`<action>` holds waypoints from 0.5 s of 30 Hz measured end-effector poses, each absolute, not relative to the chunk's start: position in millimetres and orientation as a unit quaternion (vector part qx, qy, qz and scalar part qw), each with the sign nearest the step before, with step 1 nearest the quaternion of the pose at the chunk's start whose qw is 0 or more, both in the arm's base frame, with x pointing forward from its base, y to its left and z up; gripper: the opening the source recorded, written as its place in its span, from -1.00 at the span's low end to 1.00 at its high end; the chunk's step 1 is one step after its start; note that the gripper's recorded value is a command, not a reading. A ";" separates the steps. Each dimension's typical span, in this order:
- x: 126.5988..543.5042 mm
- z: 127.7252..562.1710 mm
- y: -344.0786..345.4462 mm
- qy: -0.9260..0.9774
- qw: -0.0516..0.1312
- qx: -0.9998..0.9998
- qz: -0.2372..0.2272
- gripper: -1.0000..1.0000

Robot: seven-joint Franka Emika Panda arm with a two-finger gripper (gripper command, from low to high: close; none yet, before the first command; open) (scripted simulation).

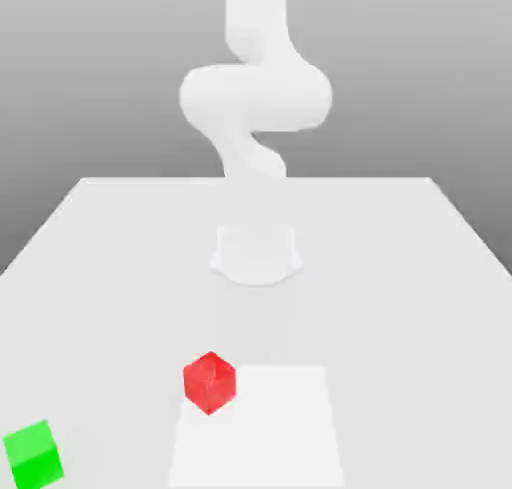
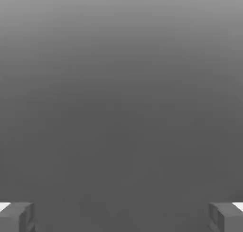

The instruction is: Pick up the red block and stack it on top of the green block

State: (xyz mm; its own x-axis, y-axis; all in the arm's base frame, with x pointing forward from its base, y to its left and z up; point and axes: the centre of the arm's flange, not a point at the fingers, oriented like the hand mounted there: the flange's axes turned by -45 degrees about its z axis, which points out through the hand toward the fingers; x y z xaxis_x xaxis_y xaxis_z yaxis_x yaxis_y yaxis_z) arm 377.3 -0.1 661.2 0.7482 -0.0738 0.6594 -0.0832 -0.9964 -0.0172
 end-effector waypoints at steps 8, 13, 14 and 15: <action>435.6 462.4 -29.1 -0.181 0.024 0.961 0.210 0.00; 421.6 336.5 -52.4 -0.274 0.020 0.955 0.114 0.00; 413.9 311.2 -56.0 -0.294 0.017 0.951 0.093 0.00; 404.4 285.8 -59.0 -0.315 0.014 0.946 0.072 0.00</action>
